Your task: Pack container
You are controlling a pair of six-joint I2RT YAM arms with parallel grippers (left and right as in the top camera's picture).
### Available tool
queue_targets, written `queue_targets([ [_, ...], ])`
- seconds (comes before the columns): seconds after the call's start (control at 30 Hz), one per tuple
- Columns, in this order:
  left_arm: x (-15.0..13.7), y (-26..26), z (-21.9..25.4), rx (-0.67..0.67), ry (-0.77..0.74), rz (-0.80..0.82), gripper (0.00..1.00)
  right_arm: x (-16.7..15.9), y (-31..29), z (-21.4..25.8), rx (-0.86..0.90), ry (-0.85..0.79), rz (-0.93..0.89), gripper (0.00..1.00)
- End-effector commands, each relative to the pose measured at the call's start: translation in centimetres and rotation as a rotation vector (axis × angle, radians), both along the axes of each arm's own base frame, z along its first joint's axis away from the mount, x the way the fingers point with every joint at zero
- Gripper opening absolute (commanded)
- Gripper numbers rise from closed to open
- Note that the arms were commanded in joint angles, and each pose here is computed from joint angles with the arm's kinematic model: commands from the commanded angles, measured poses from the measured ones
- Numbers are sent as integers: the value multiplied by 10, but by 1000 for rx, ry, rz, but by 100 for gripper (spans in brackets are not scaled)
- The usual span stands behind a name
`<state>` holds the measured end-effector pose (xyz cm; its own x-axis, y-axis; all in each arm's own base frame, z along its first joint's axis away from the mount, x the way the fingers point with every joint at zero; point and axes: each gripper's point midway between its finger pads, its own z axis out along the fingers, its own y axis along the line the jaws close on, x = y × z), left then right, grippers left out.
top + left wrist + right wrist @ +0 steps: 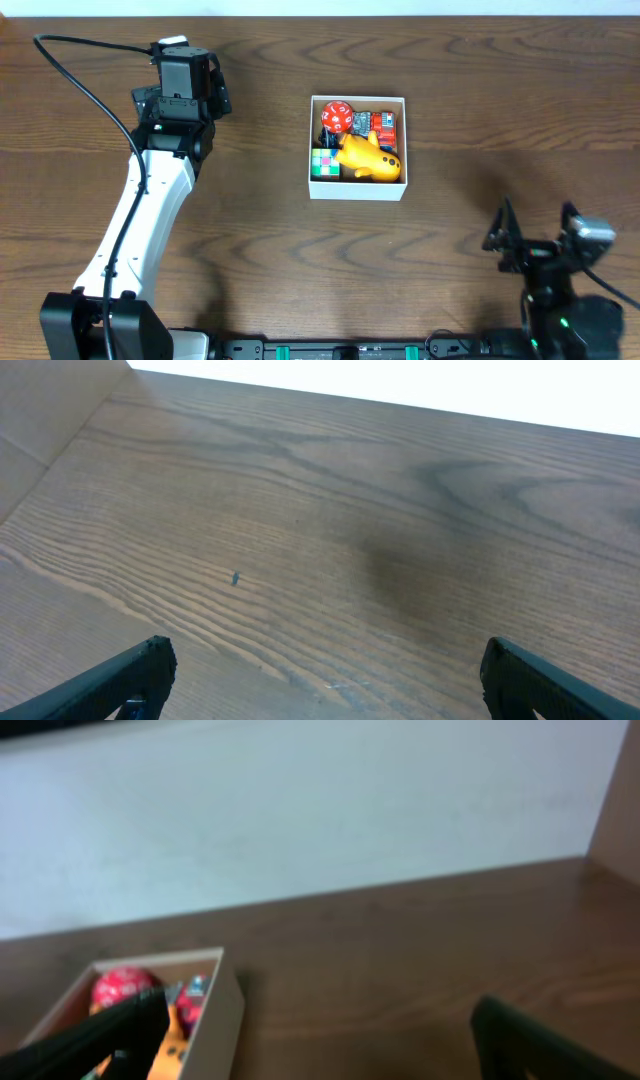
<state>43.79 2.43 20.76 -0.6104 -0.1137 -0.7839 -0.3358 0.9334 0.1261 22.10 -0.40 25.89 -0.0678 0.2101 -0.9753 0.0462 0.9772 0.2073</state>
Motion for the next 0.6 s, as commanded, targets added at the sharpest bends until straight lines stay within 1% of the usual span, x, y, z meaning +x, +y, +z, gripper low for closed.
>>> queue_targets([
  [0.0, -3, 3, 2, 5, -5, 15, 98, 14, 1, -28, 8, -5, 6, 99],
  [0.13, -3, 3, 2, 5, -5, 15, 98, 25, 3, -54, 9, -21, 16, 99],
  [0.3, -3, 3, 2, 5, -5, 15, 98, 28, 3, -81, 8, 3, 16, 99],
  [0.43, -3, 3, 2, 5, -5, 15, 98, 27, 3, -90, -4, 6, 18, 99],
  [0.57, -3, 3, 2, 5, -5, 15, 98, 26, 5, -92, -61, -7, 33, 99],
])
